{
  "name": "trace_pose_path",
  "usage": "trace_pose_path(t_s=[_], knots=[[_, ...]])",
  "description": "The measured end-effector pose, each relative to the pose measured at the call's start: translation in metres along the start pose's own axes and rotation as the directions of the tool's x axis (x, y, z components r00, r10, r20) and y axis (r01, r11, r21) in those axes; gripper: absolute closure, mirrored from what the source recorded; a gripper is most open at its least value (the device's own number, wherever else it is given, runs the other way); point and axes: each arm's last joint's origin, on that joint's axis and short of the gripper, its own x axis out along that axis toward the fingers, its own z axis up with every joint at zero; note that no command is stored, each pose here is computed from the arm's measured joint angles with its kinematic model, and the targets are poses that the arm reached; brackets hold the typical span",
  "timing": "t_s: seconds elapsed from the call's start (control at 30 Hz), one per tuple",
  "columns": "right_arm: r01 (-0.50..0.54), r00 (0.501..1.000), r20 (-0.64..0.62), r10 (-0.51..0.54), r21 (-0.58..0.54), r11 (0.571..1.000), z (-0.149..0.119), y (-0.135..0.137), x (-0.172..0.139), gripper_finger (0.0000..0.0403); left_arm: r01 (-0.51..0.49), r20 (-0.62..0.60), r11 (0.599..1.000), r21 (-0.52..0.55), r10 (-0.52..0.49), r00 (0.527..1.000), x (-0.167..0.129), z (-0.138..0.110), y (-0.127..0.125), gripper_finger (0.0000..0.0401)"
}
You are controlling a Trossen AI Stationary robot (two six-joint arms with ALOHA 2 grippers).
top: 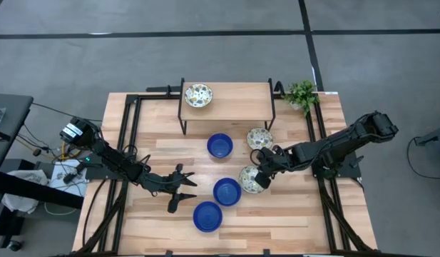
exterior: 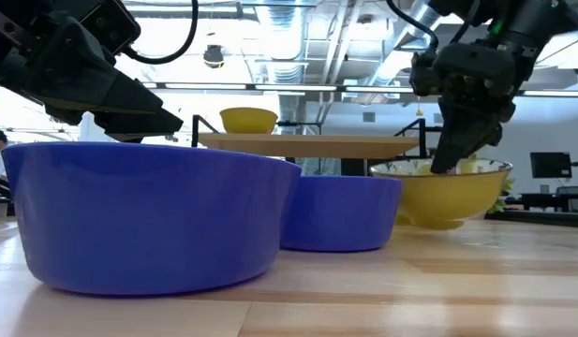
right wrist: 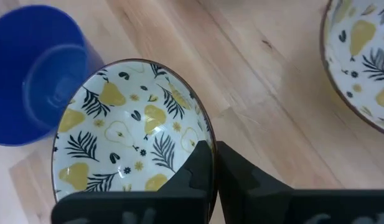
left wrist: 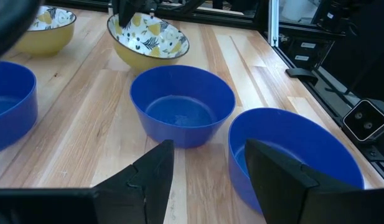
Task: Pick & Place Mini bowls
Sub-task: Put the bottom white patterned bowl on top of the white patterned bowl on the shelf
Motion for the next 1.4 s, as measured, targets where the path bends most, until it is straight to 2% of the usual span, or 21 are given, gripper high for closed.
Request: trace_pose_path(t_s=[0.57, 0.87, 1.07, 1.17, 1.27, 1.33, 1.4], knots=[[-0.050, 0.989, 0.134, 0.058, -0.058, 0.997, 0.028, 0.017, -0.023, 0.0402, 0.000, 0.000, 1.000, 0.000, 0.000, 1.000, 0.000, 0.000, 0.000, 0.0206], [-0.114, 0.960, 0.256, 0.115, -0.020, 0.993, 0.055, 0.019, -0.032, 0.0402, 0.000, 0.000, 1.000, 0.001, 0.000, 1.000, 0.000, 0.000, 0.000, 0.0206], [-0.139, 0.953, 0.270, 0.134, -0.001, 0.990, 0.064, 0.018, -0.034, 0.0402, 0.000, 0.000, 1.000, 0.011, 0.000, 1.000, 0.000, 0.000, 0.000, 0.0206], [-0.149, 0.949, 0.280, 0.145, -0.006, 0.989, 0.066, 0.018, -0.035, 0.0402, 0.000, 0.001, 0.997, 0.074, 0.000, 1.000, 0.000, 0.000, 0.000, 0.0206], [-0.168, 0.945, 0.287, 0.160, 0.002, 0.986, 0.067, 0.018, -0.035, 0.0402, -0.003, 0.023, 0.972, 0.236, -0.002, 1.000, 0.000, 0.003, 0.000, 0.0206], [-0.185, 0.942, 0.288, 0.172, 0.016, 0.983, 0.070, 0.016, -0.035, 0.0402, -0.016, 0.060, 0.926, 0.377, -0.007, 0.998, 0.000, 0.007, 0.000, 0.0206], [-0.196, 0.939, 0.291, 0.181, 0.023, 0.980, 0.072, 0.015, -0.034, 0.0402, -0.040, 0.106, 0.863, 0.504, -0.016, 0.994, 0.001, 0.014, -0.002, 0.0206]])
